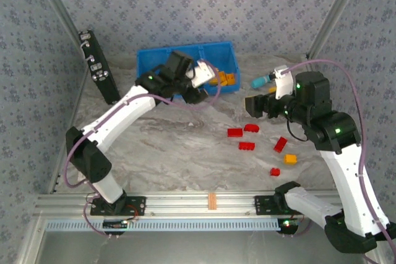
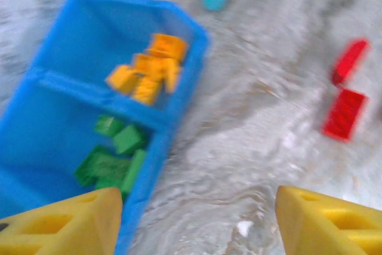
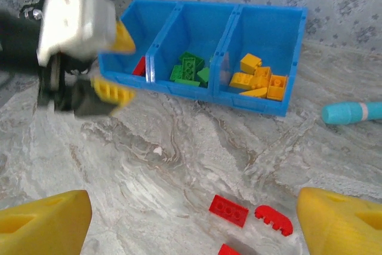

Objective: Sort the legos into containers by color
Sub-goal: Pick up the lego from the center of the table.

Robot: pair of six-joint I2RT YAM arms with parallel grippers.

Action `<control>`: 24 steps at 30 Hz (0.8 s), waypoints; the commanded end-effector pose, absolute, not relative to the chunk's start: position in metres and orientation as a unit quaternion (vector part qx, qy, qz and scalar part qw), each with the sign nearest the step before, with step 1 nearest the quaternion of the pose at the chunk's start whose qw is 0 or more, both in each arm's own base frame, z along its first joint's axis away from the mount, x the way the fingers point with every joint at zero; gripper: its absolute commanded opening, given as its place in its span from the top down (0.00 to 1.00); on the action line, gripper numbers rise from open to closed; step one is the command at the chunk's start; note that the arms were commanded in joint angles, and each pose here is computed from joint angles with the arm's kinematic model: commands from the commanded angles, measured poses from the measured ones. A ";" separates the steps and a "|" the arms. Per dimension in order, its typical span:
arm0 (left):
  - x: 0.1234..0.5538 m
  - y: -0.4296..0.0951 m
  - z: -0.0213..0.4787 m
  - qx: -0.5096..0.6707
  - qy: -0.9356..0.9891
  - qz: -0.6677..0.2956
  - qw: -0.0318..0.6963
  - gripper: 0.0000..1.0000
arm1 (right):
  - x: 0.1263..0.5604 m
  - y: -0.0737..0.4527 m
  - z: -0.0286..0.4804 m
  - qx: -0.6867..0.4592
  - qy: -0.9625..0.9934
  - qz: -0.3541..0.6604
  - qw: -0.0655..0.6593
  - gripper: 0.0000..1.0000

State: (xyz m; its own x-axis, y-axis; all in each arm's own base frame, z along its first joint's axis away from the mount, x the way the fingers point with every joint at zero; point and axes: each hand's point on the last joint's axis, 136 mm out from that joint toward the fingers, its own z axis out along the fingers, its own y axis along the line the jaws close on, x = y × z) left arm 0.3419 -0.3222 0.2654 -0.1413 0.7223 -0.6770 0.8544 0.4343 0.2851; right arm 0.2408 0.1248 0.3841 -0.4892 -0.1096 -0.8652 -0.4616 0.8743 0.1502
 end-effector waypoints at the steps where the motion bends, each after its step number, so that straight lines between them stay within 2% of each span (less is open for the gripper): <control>1: 0.314 -0.349 0.229 0.607 0.698 -0.125 0.359 0.35 | 0.230 0.113 0.406 -0.156 0.831 0.175 0.504 0.09; 4: 0.299 -0.372 0.213 0.623 0.680 -0.167 0.349 0.36 | 0.224 0.110 0.414 -0.152 0.824 0.177 0.516 0.09; 12: 0.264 -0.416 0.155 0.677 0.647 -0.197 0.290 0.35 | 0.208 0.102 0.416 -0.148 0.821 0.174 0.523 0.08; 24: 0.263 -0.458 0.101 0.666 0.660 -0.206 0.281 0.36 | 0.197 0.097 0.415 -0.149 0.819 0.173 0.527 0.08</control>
State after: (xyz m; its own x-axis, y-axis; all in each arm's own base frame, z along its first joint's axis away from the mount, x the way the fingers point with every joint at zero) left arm 0.2611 -0.4393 0.0966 0.0396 0.7959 -0.6041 0.9951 0.0236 0.0964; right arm 0.1993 0.1023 0.4170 -0.3885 -0.0613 -0.9194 -0.4465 0.8854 0.1296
